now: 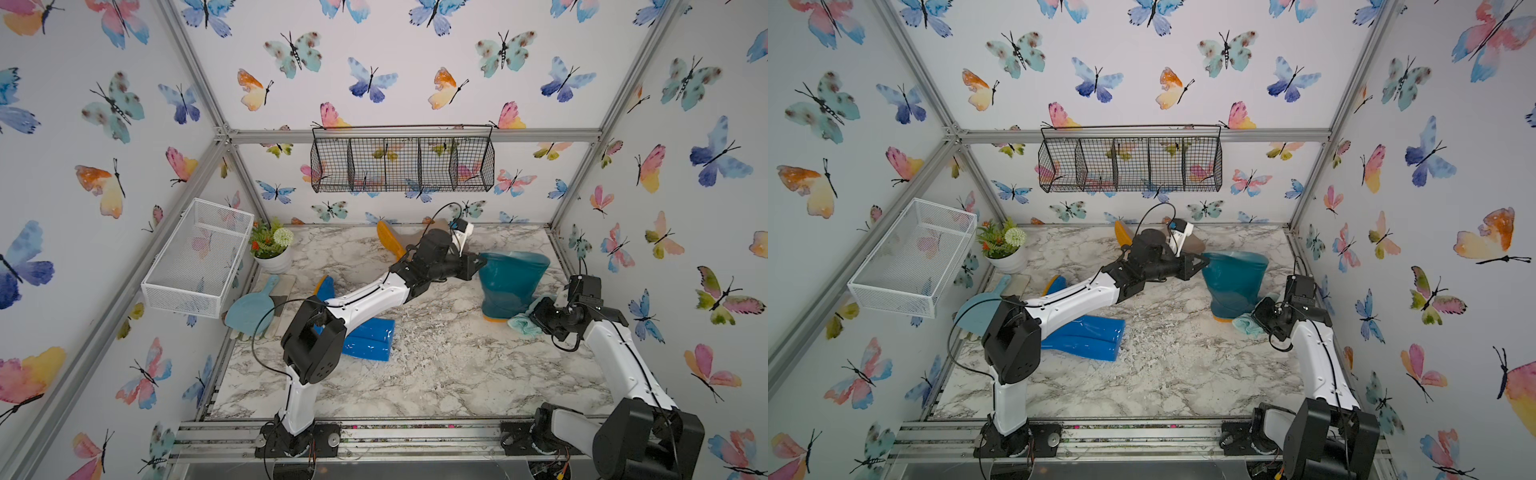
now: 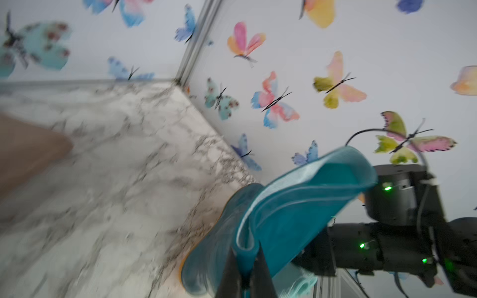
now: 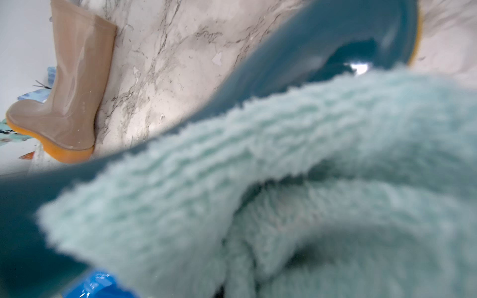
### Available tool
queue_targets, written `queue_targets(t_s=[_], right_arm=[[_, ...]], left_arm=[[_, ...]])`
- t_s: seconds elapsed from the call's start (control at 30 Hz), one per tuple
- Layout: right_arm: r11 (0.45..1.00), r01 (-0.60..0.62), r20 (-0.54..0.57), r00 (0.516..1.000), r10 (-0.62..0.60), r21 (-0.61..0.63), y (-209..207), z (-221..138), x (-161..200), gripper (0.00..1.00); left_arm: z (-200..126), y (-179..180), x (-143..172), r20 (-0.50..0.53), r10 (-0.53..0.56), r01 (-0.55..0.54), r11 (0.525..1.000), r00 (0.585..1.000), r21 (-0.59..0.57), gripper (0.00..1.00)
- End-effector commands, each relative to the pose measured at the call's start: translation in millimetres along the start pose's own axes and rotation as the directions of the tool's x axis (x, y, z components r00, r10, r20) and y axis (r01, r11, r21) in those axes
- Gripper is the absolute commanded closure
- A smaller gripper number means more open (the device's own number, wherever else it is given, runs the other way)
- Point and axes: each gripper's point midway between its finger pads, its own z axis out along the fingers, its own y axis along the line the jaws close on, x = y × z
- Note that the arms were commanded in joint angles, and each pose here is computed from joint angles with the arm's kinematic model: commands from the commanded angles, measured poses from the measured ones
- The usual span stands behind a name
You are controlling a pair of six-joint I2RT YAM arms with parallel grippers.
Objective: Wipe the rubber boots with a cloth
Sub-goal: Adjust the rubber boot at the center of the board.
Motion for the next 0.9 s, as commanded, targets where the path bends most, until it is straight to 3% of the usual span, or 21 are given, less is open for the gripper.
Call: queue_targets(t_s=[0.0,0.1,0.23,0.33,0.77,0.8,0.87], right_arm=[[0.997,0.037,-0.021,0.999,-0.036,0.063,-11.6,-0.3,8.7,0.98],[0.999,0.019,-0.044,0.999,-0.017,0.045,-12.0,7.1,15.4,0.98],[1.0,0.008,-0.051,0.999,-0.007,0.023,-6.1,12.4,10.4,0.98],[1.0,0.009,-0.049,0.999,-0.009,0.01,1.2,14.1,0.6,0.98],[0.999,0.027,-0.026,0.999,-0.028,-0.044,32.2,14.0,-37.3,0.98],[0.998,0.027,-0.03,0.999,-0.028,-0.049,33.2,15.2,-37.0,0.98],[0.998,0.027,-0.038,0.999,-0.03,-0.059,35.1,18.0,-36.0,0.98]], left_arm=[[-40.2,63.5,-26.7,0.154,-0.228,0.24,0.968,0.961,-0.07,1.0],[-55.6,122.4,27.5,0.072,-0.392,0.399,0.896,0.917,-0.197,1.0],[-77.8,156.0,75.2,0.038,-0.468,0.45,0.82,0.883,-0.355,1.0],[-81.3,157.4,91.1,0.003,-0.507,0.473,0.802,0.862,-0.366,1.0],[-93.9,118.8,101.0,-0.123,-0.562,0.505,0.803,0.818,-0.315,1.0],[-96.3,114.1,103.4,-0.144,-0.547,0.486,0.815,0.825,-0.315,0.9],[-105.3,109.2,105.6,-0.171,-0.493,0.417,0.841,0.853,-0.345,0.59]])
